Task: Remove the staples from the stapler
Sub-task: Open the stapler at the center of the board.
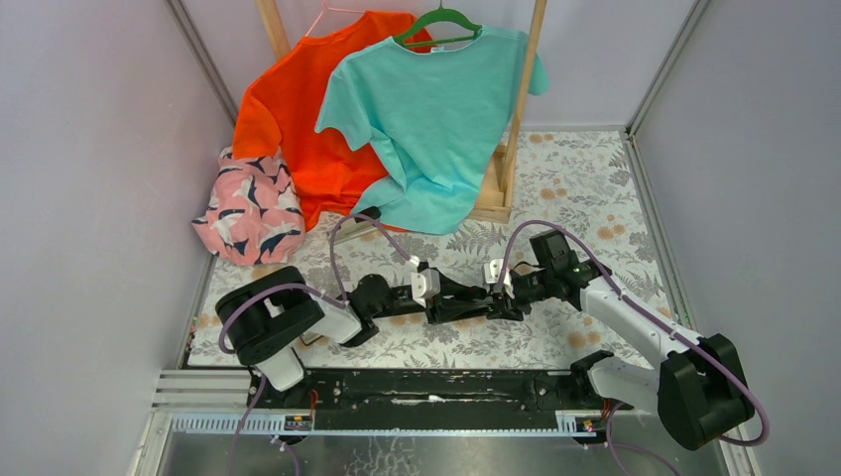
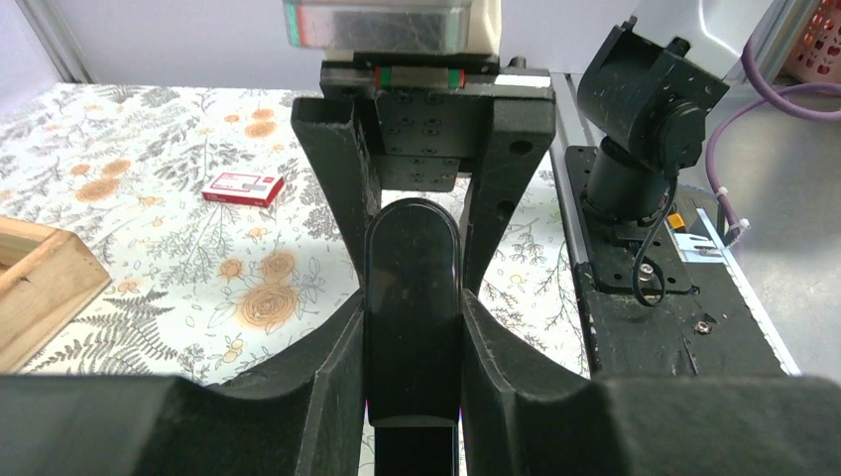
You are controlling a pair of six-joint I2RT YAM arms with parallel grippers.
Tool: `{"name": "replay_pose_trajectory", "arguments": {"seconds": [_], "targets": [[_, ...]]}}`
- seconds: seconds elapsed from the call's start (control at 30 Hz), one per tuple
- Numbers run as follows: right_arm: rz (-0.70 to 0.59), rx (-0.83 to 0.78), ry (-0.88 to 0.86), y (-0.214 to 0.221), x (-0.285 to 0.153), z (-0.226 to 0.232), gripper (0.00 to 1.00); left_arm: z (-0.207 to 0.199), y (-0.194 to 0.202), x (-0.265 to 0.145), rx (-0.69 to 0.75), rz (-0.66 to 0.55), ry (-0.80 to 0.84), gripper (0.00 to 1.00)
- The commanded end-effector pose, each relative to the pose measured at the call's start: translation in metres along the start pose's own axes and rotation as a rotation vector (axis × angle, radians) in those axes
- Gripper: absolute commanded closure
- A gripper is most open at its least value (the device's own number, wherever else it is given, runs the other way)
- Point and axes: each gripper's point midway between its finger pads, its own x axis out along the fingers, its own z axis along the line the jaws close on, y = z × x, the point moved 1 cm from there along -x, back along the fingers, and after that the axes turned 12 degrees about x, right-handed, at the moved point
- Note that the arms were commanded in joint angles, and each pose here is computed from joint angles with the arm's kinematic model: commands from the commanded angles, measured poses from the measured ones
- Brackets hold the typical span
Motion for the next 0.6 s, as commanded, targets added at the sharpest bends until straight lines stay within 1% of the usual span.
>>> {"name": "replay_pose_trajectory", "arguments": {"seconds": [0.0,0.1,0.17,0.33,0.47,0.57], "targets": [[-0.012,-0.081,0.040,-0.020,-0.009,-0.008,0.68,0.011,-0.053,-0.003,0.135,-0.170,-0.045,1.00],[0.033,-0.091,0.088,-0.018,-0.017,-0.013,0.77,0.013,-0.051,-0.010,0.150,-0.154,-0.050,1.00],[0.067,-0.097,0.094,-0.012,-0.020,-0.011,0.81,0.014,-0.047,-0.015,0.153,-0.142,-0.053,1.00],[0.150,-0.067,0.088,0.016,-0.023,-0.009,0.85,0.016,-0.032,-0.030,0.150,-0.099,-0.067,1.00],[0.155,-0.020,0.095,0.028,-0.037,-0.016,0.87,0.019,-0.024,-0.045,0.159,-0.067,-0.100,1.00],[0.183,-0.002,0.120,0.045,-0.045,-0.024,0.88,0.020,-0.022,-0.052,0.169,-0.053,-0.116,1.00]]}}
